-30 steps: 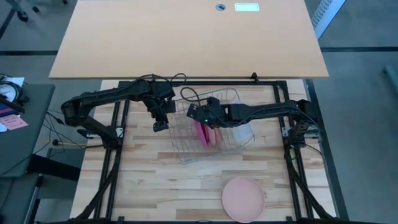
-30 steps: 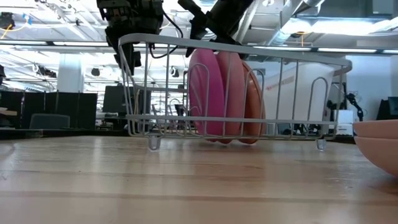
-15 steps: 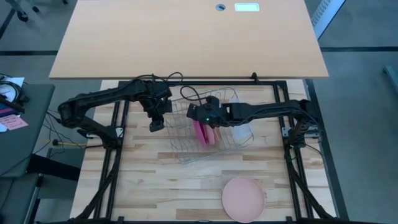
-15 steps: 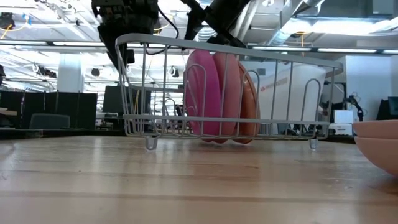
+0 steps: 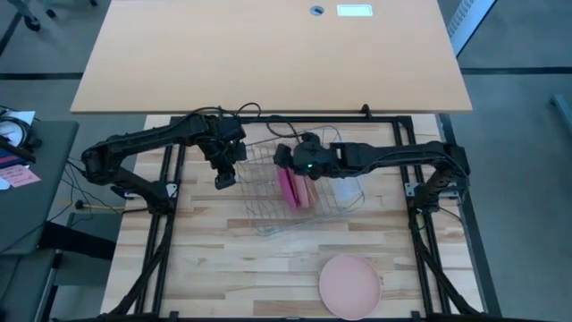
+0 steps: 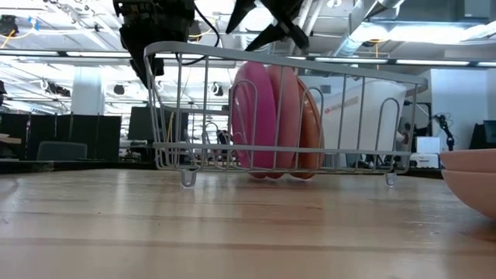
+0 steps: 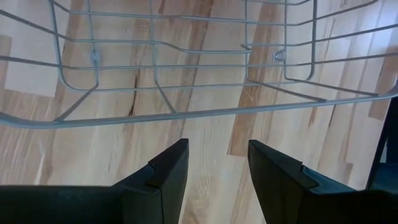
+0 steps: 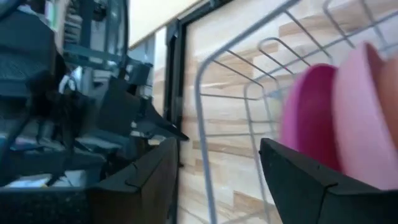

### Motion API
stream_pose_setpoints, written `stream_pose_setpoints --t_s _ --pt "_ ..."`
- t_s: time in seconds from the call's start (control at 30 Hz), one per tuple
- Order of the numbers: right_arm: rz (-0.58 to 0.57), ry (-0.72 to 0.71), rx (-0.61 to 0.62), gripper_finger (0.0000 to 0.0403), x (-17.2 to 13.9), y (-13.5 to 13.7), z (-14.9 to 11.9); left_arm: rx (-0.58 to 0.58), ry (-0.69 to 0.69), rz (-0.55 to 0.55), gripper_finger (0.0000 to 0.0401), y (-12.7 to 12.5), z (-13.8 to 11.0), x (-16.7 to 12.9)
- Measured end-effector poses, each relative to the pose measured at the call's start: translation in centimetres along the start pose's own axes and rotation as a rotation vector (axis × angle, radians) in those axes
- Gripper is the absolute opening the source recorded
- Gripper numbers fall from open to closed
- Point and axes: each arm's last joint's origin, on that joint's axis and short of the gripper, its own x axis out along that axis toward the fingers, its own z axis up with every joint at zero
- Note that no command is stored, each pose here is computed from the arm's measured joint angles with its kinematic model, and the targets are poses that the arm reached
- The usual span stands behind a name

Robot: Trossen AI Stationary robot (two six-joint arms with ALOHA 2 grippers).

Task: Sort dishes
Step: Put the top beige plate in the dish rack

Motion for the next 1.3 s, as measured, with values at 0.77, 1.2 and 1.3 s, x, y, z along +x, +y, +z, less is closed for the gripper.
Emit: stream_pose_setpoints --t_s 0.77,1.2,1.3 --pt "0.475 0.281 -0.378 0.0233 -16.2 2.6 5.1 -0.055 -0.148 0.045 0.0162 -2.0 1.1 -7.2" --pt "0.336 0.528 -0.665 0.0225 -25.3 -4.1 7.2 -0.168 -0.585 -0.030 0.0162 -7.0 1.7 -17.8" --pt "0.172 0.581 -0.734 0.0225 -25.8 -6.3 6.9 -0.222 -0.659 -0.070 0.0162 -8.5 1.7 -19.0"
